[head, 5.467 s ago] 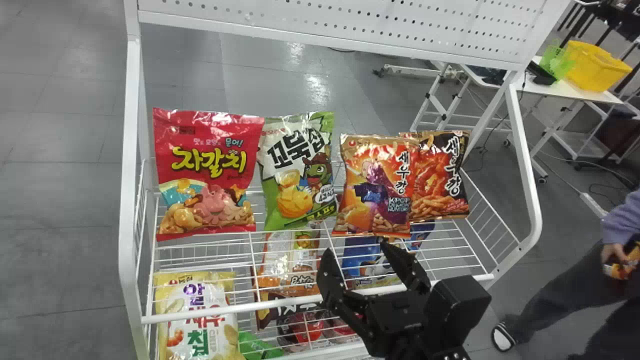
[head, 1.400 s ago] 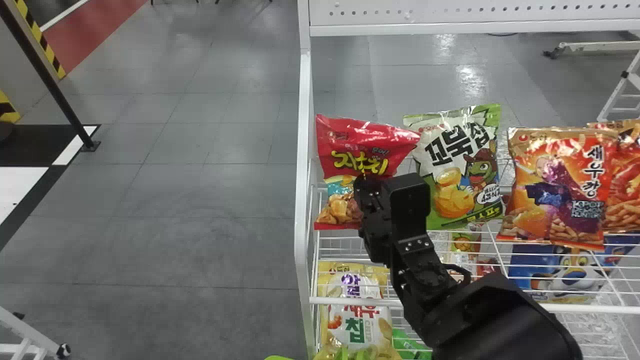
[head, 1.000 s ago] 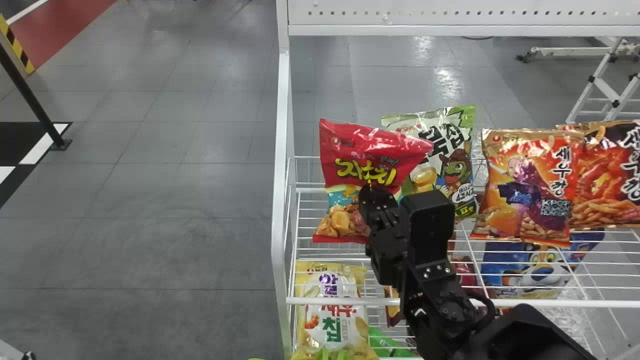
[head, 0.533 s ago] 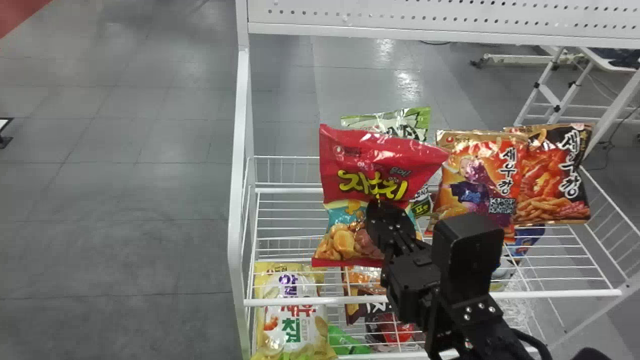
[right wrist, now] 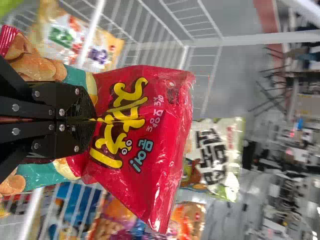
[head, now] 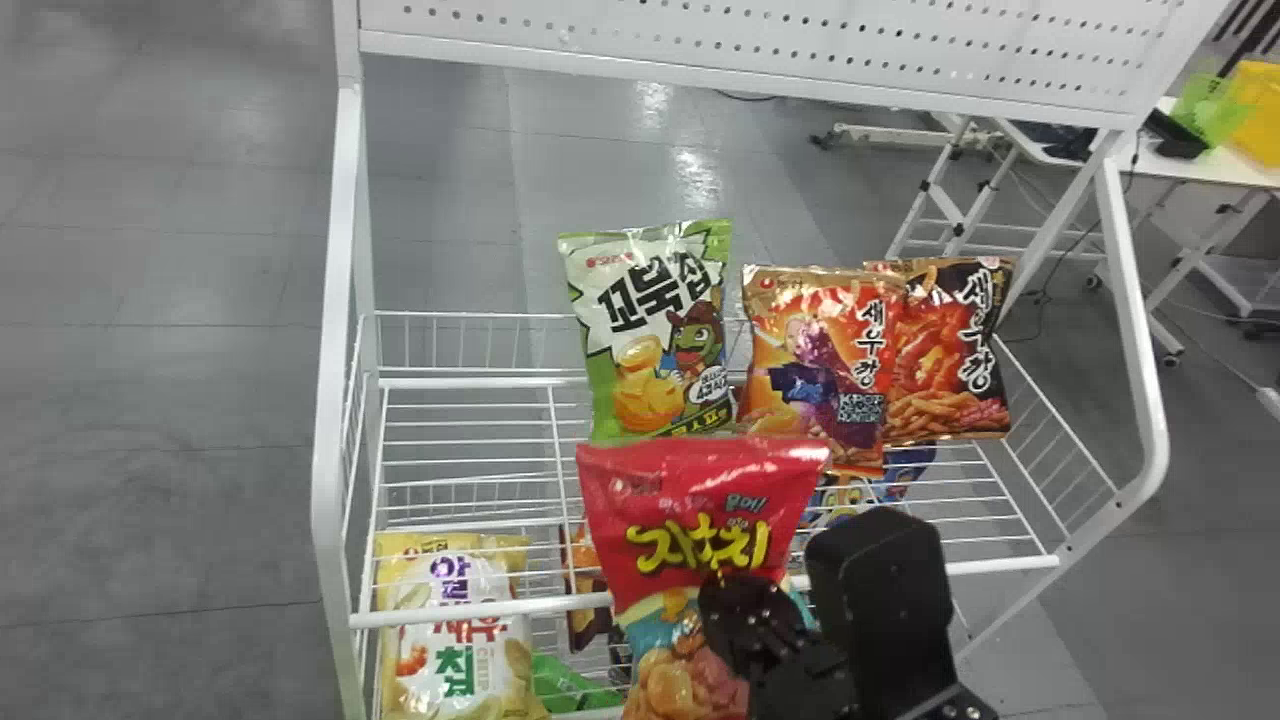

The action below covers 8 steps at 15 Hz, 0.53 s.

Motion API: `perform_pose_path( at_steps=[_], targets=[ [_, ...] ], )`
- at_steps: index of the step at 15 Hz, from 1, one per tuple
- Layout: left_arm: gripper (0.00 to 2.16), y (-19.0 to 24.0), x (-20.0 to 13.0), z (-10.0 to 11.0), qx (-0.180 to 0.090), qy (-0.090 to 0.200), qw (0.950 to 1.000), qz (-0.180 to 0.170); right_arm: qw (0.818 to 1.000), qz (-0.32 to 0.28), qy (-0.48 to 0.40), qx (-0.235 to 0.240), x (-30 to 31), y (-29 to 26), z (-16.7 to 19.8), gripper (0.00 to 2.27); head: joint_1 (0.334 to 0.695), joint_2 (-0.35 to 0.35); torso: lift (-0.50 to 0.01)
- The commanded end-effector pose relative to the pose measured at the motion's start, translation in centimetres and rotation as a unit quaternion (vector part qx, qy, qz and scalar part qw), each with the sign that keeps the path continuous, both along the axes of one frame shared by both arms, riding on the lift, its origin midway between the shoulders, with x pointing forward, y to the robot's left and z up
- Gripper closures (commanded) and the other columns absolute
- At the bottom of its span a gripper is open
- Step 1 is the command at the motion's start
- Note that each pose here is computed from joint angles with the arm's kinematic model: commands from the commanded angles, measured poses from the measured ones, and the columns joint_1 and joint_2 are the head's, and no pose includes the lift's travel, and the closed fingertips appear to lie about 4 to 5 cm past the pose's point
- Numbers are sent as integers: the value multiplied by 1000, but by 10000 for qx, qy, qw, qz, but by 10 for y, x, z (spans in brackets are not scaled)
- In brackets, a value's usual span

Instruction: Hold basket handle with left hand then pick Jagalchi snack with right hand and place into basket

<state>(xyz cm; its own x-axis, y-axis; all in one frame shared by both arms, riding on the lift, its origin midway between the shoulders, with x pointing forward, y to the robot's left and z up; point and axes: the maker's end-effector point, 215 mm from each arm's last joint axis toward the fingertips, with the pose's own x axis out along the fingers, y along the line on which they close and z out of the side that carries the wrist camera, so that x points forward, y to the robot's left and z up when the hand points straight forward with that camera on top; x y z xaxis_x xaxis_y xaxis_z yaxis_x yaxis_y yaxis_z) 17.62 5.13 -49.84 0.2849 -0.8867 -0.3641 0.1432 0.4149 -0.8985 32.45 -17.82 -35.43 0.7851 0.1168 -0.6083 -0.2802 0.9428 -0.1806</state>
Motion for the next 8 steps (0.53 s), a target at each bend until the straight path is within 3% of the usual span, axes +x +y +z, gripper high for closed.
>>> perform_pose_path(
  at_steps=[1,4,8],
  targets=[
    [1868,-2,0,0,-3,13,10000,5,9973,97,669,-279,-33,-6,-25,2003,695,-295,-10],
    [1868,-2,1,-1,4,15,10000,9,9909,298,1241,-427,-63,2,-53,2003,695,-343,-10],
    [1868,-3,5,-3,20,-8,10000,7,9780,530,1921,-619,-95,14,-101,2003,695,-350,-10]
  ],
)
